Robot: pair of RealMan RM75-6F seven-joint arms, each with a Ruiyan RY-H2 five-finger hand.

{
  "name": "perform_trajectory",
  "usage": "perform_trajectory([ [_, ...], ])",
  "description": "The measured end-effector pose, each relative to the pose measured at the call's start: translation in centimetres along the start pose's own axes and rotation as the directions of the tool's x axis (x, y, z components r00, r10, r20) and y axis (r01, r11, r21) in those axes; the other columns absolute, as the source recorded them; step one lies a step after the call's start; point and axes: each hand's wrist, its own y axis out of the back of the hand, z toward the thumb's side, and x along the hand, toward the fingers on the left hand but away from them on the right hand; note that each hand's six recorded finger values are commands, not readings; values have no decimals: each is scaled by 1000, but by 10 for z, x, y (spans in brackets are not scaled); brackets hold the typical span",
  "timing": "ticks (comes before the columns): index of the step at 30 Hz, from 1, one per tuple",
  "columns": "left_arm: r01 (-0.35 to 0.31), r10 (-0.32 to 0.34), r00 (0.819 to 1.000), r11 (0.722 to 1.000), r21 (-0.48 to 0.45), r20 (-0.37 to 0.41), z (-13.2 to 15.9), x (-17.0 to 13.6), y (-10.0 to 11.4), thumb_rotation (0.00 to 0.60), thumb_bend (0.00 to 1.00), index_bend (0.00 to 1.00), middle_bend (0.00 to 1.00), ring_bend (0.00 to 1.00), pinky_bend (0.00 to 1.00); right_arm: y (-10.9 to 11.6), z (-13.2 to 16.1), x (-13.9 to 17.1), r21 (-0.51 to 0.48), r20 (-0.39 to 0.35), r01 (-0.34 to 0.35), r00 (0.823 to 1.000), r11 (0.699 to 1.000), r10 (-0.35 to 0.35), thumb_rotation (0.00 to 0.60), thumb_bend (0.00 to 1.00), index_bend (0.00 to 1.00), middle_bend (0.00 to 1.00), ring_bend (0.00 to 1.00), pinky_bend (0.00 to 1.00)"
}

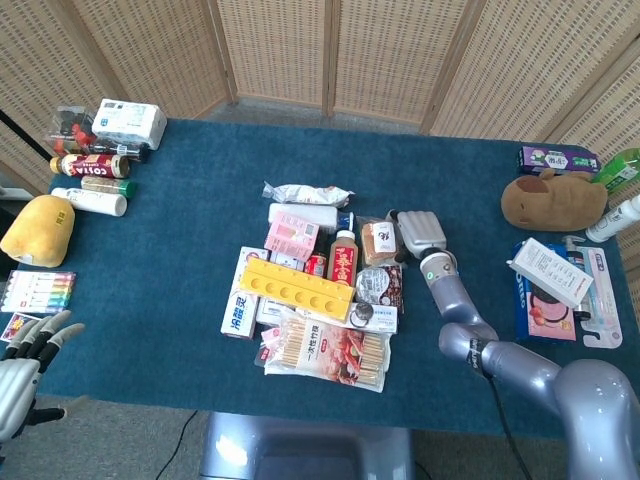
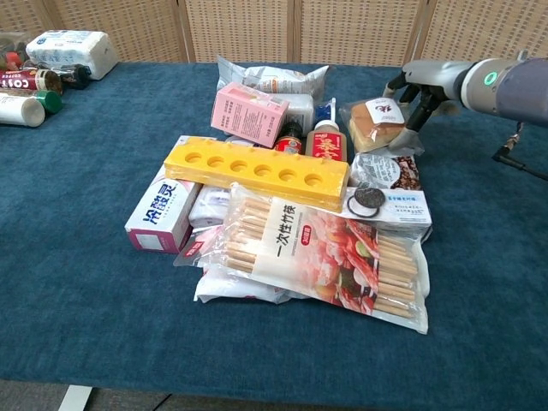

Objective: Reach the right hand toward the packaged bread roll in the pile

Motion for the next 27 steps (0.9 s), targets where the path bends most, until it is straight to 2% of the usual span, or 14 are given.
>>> perform_trajectory([
  [4,5,-5,1000,1000,-5,13,3,2,-2,600,136,129,0,0,0,16,-6,15,-69,-5,71,997,995,-71,600,71,732,1000,1000,916],
  [10,16,-16,999,1000,-5,37,9,1,-7,600,138,134,0,0,0,52,-17,47,-196,-9,182,982,964,-188,600,70,730,1000,1000,915],
  [13,20,-20,999,1000,-4,41,11,-1,-8,600,136,135,0,0,0,74,-22,66,-251,-12,235,969,939,-245,600,71,728,1000,1000,915],
  [17,12,-12,999,1000,-1,50,13,-2,-5,600,137,136,0,0,0,104,-25,94,-344,-6,307,944,888,-329,600,69,728,1000,1000,915],
  [23,4,-4,998,1000,-2,68,16,-3,-3,600,137,137,0,0,0,135,-24,126,-465,-1,351,918,813,-397,600,68,727,1000,1000,915],
  [27,5,-5,998,1000,-6,69,15,-3,-4,600,136,137,0,0,0,145,-24,139,-494,-2,365,907,789,-422,600,68,726,1000,1000,915],
])
